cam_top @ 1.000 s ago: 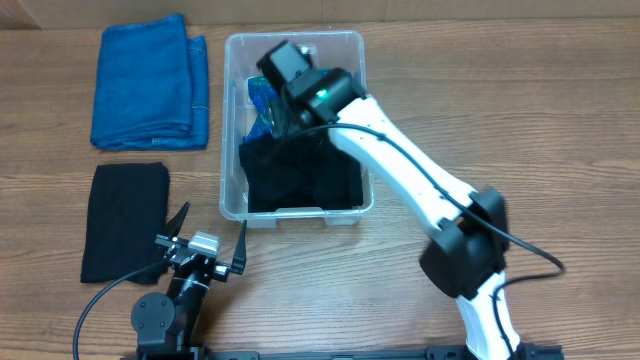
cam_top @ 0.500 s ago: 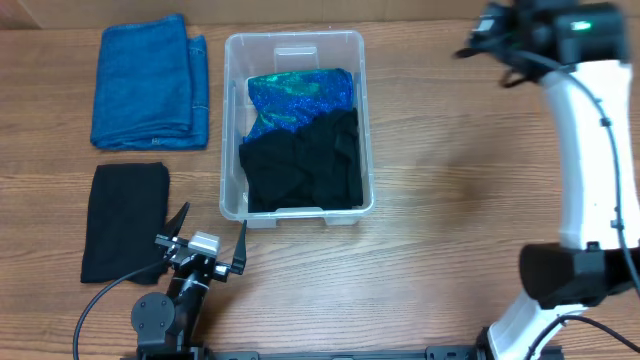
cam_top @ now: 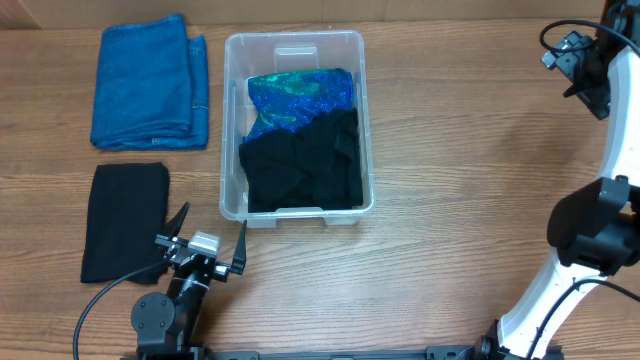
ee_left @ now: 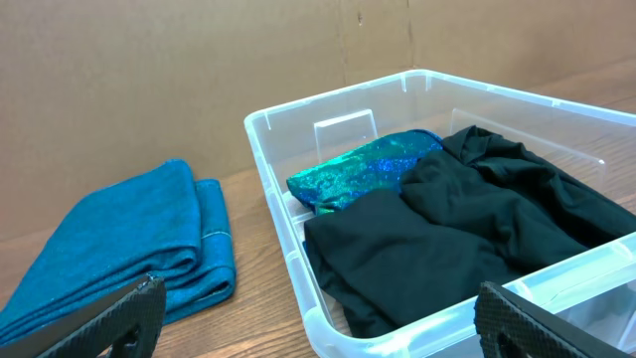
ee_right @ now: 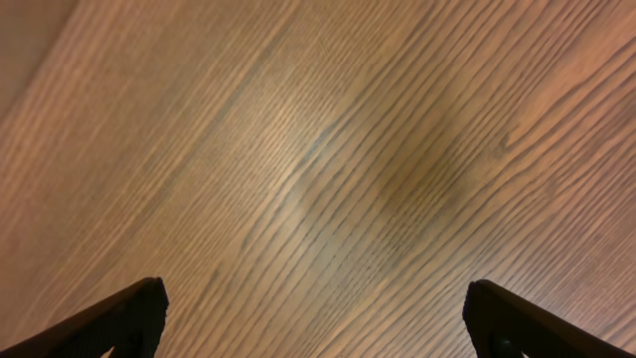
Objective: Pack container
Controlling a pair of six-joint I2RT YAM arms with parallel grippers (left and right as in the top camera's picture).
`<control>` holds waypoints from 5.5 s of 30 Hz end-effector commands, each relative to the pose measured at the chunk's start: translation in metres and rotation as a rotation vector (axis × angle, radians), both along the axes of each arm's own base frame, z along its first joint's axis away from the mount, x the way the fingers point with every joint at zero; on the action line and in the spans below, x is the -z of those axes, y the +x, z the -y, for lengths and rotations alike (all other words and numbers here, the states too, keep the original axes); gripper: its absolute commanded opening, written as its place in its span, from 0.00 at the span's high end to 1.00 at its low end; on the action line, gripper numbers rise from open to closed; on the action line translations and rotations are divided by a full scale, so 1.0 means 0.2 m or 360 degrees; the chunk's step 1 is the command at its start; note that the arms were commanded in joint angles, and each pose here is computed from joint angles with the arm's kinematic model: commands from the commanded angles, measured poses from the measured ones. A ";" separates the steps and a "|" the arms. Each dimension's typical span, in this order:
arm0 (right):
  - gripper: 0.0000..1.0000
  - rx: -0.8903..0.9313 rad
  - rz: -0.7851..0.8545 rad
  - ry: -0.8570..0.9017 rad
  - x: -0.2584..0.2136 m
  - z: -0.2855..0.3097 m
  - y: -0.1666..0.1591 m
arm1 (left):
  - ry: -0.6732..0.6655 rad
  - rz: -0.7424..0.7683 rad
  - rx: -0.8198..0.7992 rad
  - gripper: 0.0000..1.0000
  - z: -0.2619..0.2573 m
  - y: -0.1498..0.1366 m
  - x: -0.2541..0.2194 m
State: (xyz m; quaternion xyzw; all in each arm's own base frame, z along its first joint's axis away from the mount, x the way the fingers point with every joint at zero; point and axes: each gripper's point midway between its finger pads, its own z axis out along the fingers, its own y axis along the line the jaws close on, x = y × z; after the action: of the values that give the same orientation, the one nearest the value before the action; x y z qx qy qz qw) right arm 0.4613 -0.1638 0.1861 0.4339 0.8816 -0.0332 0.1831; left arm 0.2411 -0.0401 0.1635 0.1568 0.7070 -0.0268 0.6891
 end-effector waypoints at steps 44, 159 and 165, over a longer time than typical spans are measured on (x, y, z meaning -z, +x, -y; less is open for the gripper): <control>0.00 0.0096 -0.0075 -0.0208 0.13 0.16 0.05 | 0.0019 -0.0760 -0.0497 0.00 -0.51 0.73 -1.04; 0.00 0.0096 -0.0074 -0.0208 0.13 0.16 0.05 | -0.0214 -0.2478 -0.0638 0.00 -1.41 0.25 0.82; 0.00 0.0096 -0.0075 -0.0208 0.13 0.16 0.05 | -0.0299 -0.2467 -0.0681 0.00 -1.47 0.20 0.82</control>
State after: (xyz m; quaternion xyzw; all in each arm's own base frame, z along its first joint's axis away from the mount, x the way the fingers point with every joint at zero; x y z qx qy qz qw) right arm 0.4713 -0.1918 0.1581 0.4419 0.8719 -0.1004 0.1854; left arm 0.2990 0.2363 0.0116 -0.0888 0.9930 -0.0743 0.0245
